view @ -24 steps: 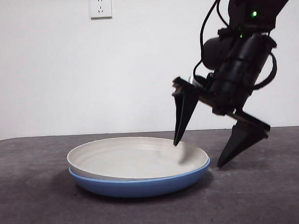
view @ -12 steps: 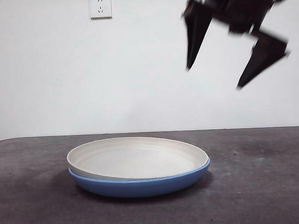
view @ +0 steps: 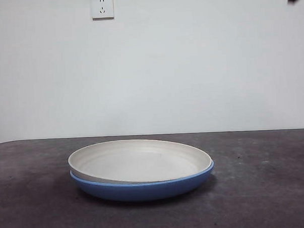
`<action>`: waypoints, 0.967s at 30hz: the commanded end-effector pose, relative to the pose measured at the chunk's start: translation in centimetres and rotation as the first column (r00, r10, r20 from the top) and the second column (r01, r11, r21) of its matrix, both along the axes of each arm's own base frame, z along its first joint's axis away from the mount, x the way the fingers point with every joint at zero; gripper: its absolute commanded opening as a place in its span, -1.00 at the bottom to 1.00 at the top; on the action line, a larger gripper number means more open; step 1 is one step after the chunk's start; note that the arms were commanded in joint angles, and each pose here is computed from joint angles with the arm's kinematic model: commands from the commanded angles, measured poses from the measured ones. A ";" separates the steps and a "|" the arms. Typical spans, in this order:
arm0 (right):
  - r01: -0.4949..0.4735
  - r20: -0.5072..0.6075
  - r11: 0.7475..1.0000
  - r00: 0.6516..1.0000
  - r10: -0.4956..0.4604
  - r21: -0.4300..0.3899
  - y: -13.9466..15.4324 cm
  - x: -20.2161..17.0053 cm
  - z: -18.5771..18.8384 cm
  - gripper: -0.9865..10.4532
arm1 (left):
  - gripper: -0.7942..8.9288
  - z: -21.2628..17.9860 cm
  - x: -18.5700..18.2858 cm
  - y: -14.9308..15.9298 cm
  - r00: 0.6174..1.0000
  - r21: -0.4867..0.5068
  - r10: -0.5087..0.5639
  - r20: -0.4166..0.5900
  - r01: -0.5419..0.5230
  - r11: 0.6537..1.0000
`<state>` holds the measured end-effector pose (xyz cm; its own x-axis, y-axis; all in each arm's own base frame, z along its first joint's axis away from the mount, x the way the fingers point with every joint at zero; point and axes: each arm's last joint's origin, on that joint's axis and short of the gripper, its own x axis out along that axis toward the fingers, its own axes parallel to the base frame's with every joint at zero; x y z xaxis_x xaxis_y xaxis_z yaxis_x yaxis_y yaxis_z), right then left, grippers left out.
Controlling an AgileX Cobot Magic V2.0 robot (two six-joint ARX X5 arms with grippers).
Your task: Pick up the white plate, put it on the blue plate, put it on desk
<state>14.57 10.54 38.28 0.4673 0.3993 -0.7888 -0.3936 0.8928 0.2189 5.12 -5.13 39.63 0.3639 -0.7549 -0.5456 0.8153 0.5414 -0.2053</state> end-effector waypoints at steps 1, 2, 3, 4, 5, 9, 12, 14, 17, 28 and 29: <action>-0.045 0.010 0.999 0.999 0.045 0.015 -0.1 -1.9 0.8 0.15 | 0.32 0.3 0.0 -0.1 1.000 -0.006 -0.008 0.011 0.008 1.000; -0.062 0.011 0.998 0.998 0.062 0.015 -0.3 -2.6 0.9 0.15 | 0.32 0.3 0.0 -0.1 1.000 -0.006 -0.008 0.011 0.008 1.000; -0.076 0.011 0.997 0.997 0.076 0.016 -0.4 -3.3 0.9 0.15 | 0.32 0.3 0.0 -0.1 1.000 -0.006 -0.008 0.010 0.008 1.000; -0.095 0.013 0.995 0.995 0.095 0.017 -0.7 -4.0 1.0 0.15 | 0.32 0.3 0.0 -0.1 1.000 -0.007 -0.006 0.007 0.006 1.000; -0.104 0.012 0.994 0.995 0.104 0.021 -0.9 -4.6 1.1 0.15 | 0.32 0.3 0.0 -0.1 1.000 -0.009 -0.003 0.004 0.003 1.000; -0.106 0.028 0.994 0.994 0.105 0.028 -2.4 -7.1 1.5 0.15 | 0.32 0.3 0.0 -0.1 1.000 -0.018 0.010 -0.016 -0.011 1.000; -0.104 0.049 0.994 0.994 0.102 0.036 -3.9 -8.6 1.7 0.15 | 0.32 0.2 0.0 -0.1 1.000 -0.019 0.015 -0.024 -0.015 1.000; -0.107 0.067 0.993 0.992 0.103 0.053 -5.1 -9.7 1.9 0.15 | 0.32 0.2 0.0 -0.1 0.999 -0.023 0.020 -0.031 -0.020 1.000; -0.107 0.121 0.989 0.988 0.095 0.104 -6.8 -11.2 2.2 0.15 | 0.32 0.2 0.0 -0.1 0.999 -0.025 0.024 -0.037 -0.025 0.999; -0.115 0.213 0.974 0.974 0.072 0.196 -10.0 -14.0 2.3 0.15 | 0.30 0.2 0.0 -0.1 0.998 -0.032 0.034 -0.052 -0.036 0.999; -0.114 0.210 0.975 0.975 0.073 0.193 -10.0 -14.0 2.3 0.15 | 0.27 0.2 0.0 -0.1 0.998 -0.032 0.034 -0.052 -0.036 0.999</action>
